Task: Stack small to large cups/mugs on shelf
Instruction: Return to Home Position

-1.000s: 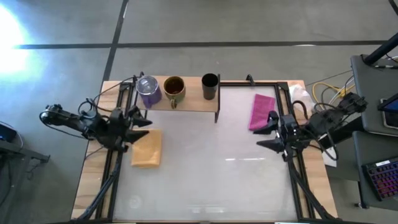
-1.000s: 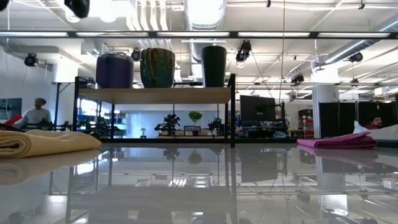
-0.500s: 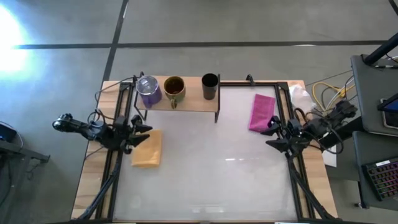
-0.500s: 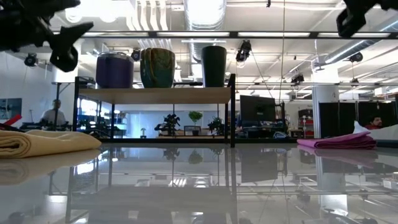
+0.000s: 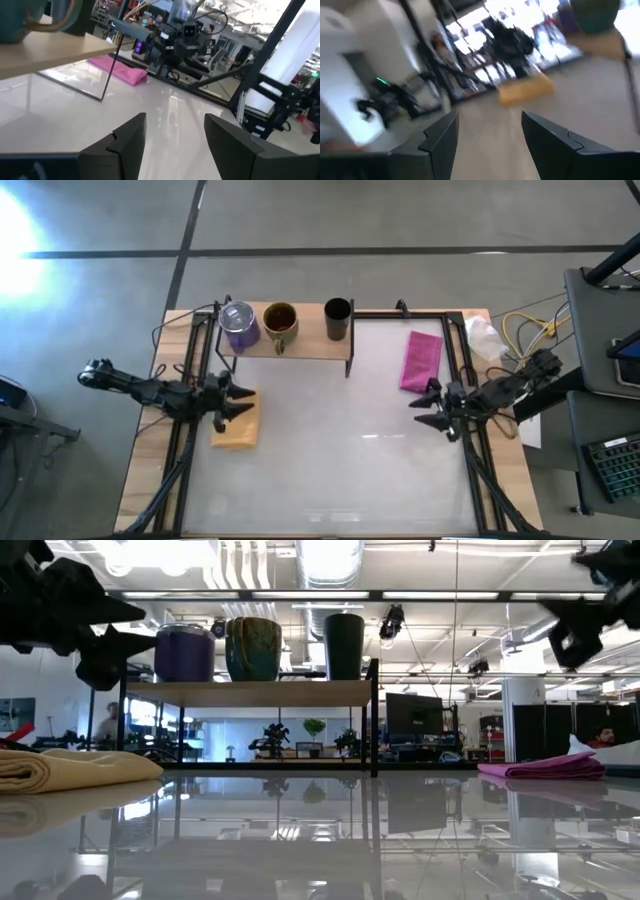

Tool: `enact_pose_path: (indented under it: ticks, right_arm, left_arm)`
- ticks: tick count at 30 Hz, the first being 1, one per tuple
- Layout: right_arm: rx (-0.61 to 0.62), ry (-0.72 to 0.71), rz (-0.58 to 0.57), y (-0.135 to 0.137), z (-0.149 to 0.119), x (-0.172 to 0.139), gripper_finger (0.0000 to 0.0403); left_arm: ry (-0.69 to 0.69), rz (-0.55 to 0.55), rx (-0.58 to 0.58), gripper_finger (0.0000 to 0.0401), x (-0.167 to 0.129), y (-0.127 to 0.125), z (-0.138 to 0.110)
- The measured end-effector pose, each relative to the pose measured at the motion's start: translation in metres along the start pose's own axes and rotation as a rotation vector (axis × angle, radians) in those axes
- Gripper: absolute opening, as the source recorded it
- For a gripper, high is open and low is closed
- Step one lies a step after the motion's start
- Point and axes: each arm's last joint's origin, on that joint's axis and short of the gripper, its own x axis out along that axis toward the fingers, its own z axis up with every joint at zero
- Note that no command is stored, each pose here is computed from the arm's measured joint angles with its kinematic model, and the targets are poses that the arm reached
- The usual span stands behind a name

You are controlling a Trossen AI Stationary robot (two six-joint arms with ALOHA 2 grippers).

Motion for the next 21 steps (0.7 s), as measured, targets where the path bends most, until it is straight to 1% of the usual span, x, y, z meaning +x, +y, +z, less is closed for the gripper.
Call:
enact_pose_path:
  ticks: [1, 4, 21]
  right_arm:
    - [0.007, 0.026, -0.034, -0.002, -0.003, 0.0, 0.021]
    - [-0.002, 0.023, -0.086, -0.003, -0.004, 0.001, 0.021]
    - [-0.012, 0.056, -0.103, -0.004, -0.008, 0.003, 0.021]
  left_arm:
    - [0.008, 0.002, 0.004, 0.0187, 0.001, 0.0, -0.001]
    - [0.034, 0.012, 0.016, 0.0187, 0.002, 0.0, -0.003]
    - [0.11, 0.045, 0.051, 0.0187, 0.007, 0.002, -0.012]
